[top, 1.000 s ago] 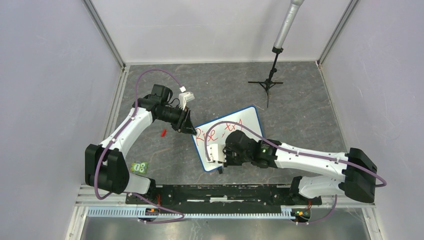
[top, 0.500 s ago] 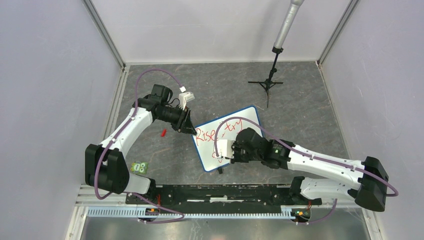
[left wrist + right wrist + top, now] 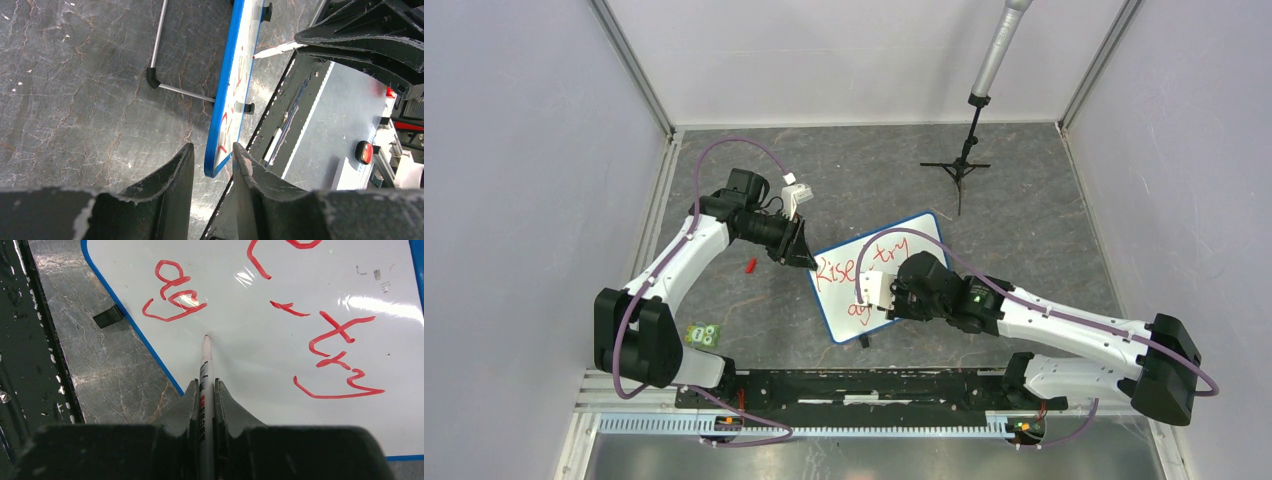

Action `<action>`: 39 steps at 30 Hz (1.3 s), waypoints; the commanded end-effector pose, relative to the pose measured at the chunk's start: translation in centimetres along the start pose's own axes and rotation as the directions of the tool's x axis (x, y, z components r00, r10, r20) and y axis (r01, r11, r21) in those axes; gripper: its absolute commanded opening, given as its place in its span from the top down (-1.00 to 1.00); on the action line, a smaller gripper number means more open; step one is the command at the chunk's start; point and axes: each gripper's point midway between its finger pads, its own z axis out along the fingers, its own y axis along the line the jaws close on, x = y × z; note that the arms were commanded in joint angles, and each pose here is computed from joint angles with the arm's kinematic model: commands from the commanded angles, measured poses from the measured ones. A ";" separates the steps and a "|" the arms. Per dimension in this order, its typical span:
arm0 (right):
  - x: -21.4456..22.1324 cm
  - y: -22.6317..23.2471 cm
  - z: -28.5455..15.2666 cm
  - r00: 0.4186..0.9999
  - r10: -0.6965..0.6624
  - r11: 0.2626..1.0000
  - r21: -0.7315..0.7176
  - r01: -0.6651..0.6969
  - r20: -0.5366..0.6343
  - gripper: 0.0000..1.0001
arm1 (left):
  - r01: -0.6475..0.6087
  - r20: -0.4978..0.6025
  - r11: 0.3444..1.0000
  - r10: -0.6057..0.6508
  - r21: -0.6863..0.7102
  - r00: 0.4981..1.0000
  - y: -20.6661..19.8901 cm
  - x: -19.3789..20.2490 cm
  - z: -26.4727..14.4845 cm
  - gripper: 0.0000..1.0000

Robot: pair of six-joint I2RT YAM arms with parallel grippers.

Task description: Write a sentence on the whiteboard

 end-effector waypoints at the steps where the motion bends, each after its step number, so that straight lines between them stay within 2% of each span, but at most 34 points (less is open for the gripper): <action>1: -1.2 -0.6 -0.2 0.999 0.020 1.000 0.017 -0.020 0.037 1.00 | -0.023 0.018 1.000 0.023 0.001 1.000 -0.1 -0.5 0.0 0.19; 39: -3.1 -1.1 -0.1 0.995 0.046 0.999 0.005 -0.046 0.085 1.00 | -0.028 0.032 1.000 0.028 -0.003 0.999 -0.4 -0.6 -0.1 0.19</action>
